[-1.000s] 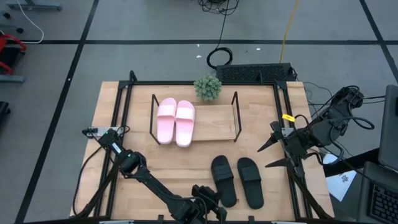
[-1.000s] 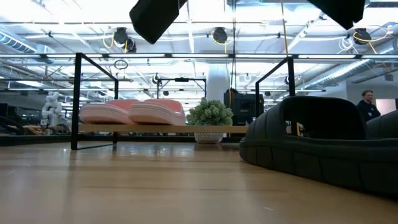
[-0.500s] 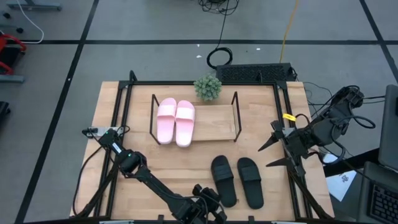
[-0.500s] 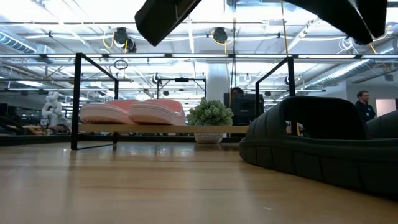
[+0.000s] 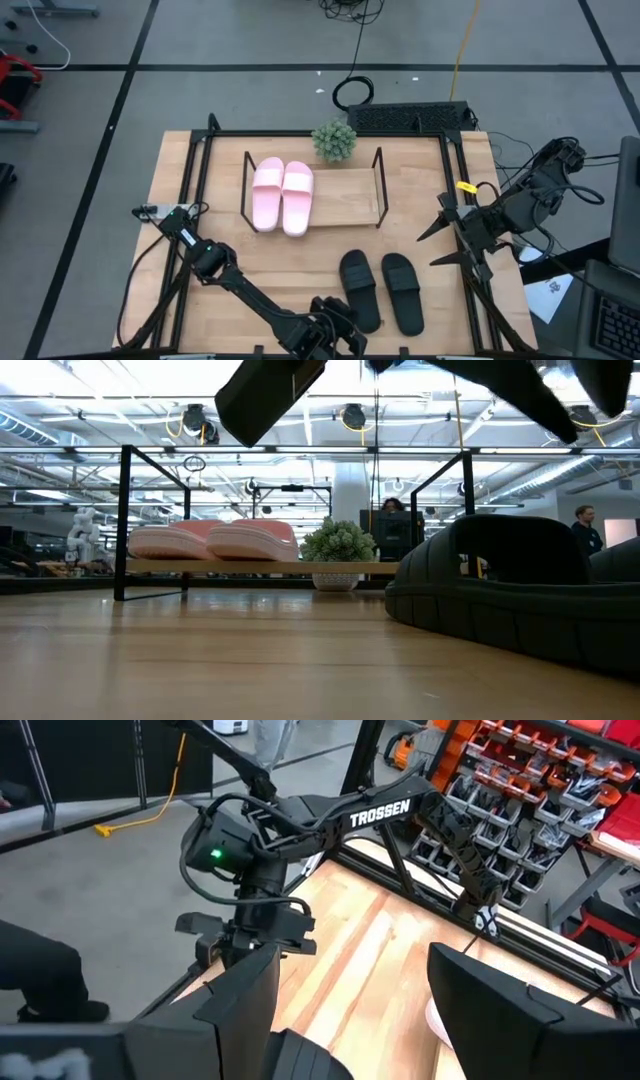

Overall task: Pick and place slides into the shelf
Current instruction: Put the black slide on the shelf

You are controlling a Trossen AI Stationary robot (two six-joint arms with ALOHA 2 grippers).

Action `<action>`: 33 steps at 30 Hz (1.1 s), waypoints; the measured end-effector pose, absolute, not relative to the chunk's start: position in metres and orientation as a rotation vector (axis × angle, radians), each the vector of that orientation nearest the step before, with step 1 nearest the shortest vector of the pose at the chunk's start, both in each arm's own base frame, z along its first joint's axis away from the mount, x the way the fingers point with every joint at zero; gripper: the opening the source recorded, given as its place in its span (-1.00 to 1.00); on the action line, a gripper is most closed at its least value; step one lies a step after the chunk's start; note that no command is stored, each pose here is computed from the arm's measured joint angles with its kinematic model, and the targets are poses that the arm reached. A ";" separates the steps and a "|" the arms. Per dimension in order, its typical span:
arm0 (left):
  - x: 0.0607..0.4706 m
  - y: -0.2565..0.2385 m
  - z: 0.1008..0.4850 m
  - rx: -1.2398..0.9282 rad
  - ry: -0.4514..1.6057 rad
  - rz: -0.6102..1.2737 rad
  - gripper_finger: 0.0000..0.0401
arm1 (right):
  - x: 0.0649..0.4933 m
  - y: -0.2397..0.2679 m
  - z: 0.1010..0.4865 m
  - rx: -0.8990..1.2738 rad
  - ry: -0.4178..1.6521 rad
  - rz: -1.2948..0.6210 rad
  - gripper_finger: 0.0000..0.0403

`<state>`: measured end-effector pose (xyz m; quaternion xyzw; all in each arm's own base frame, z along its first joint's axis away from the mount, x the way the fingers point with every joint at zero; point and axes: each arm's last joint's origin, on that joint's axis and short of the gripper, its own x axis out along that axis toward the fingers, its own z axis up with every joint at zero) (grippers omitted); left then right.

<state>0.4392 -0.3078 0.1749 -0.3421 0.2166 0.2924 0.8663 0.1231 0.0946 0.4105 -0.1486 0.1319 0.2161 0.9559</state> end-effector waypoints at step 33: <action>0.441 -0.266 0.163 -0.679 0.648 0.802 -0.29 | 0.090 0.066 0.421 -0.282 0.192 0.436 0.23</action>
